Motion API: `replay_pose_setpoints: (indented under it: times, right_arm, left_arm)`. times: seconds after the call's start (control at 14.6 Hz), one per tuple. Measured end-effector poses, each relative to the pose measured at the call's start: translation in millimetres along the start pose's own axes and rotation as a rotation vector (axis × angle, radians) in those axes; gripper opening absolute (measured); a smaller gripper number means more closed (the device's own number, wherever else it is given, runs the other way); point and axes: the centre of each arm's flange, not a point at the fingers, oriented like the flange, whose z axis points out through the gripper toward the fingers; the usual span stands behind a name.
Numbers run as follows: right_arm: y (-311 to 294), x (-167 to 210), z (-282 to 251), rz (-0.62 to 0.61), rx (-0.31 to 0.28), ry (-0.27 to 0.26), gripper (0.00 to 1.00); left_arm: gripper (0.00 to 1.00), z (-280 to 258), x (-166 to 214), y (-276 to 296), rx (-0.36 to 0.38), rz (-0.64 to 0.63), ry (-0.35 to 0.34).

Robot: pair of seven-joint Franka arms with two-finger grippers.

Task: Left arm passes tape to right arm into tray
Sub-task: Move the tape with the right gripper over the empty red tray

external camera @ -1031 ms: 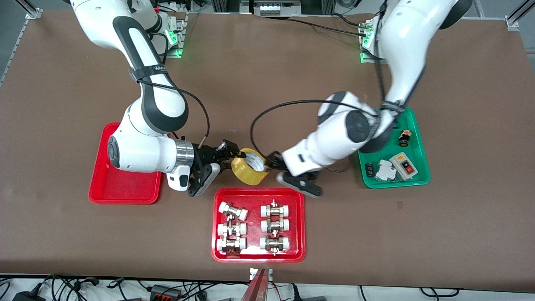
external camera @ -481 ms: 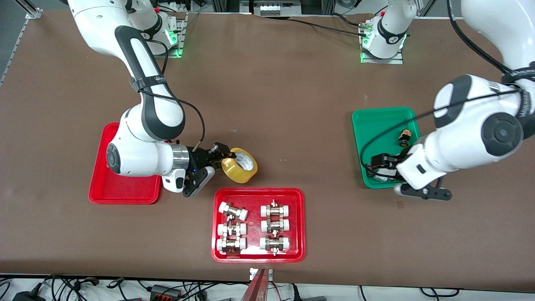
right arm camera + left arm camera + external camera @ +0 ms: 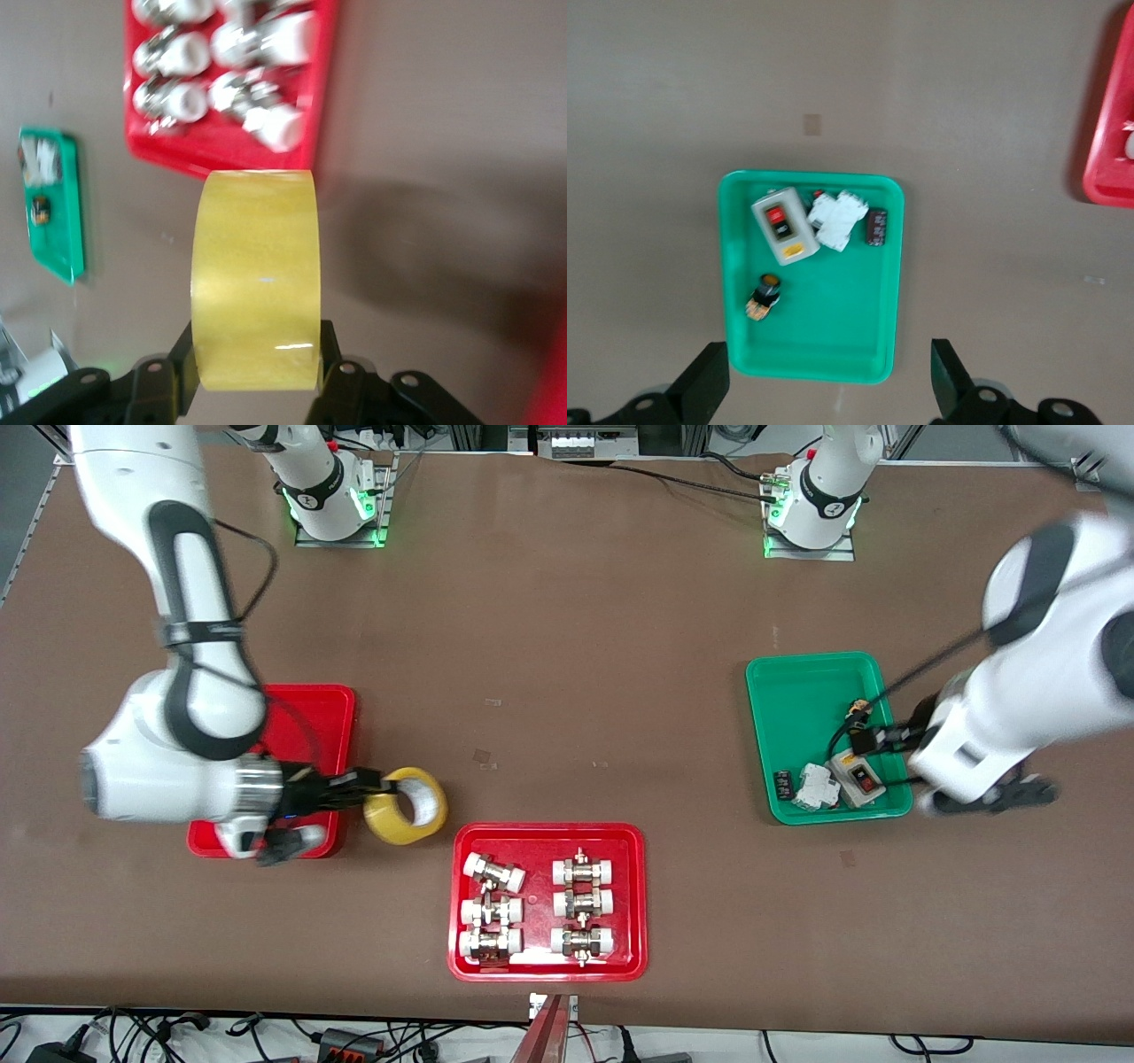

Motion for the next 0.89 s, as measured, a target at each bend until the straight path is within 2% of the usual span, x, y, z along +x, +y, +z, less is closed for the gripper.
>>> replay_pose_setpoints:
  times: [0.07, 0.21, 0.34, 0.48, 0.69, 0.89]
  right_arm:
    - [26, -4, -20, 0.052, -0.002, 0.003, 0.53]
    - [77, -22, -53, 0.149, 0.021, -0.036, 0.53]
    - [133, -47, -75, 0.243, 0.072, -0.086, 0.53]
    - [178, -70, -81, 0.313, 0.119, -0.120, 0.53]
    - [214, -83, -64, 0.300, 0.154, -0.153, 0.53]
    - [233, -86, -30, 0.265, 0.184, -0.191, 0.53]
  left_arm:
    - [1.00, -17, -14, -4, 0.011, -0.006, 0.007]
    - [1.00, -21, -26, -8, 0.027, -0.015, 0.004]
    - [1.00, -2, -30, -10, 0.036, -0.032, 0.010]
    - [1.00, 23, -42, -18, 0.004, -0.054, 0.062]
    - [1.00, 30, -71, -34, 0.003, -0.080, 0.091]
    - [1.00, 14, -78, -42, -0.017, -0.098, 0.113]
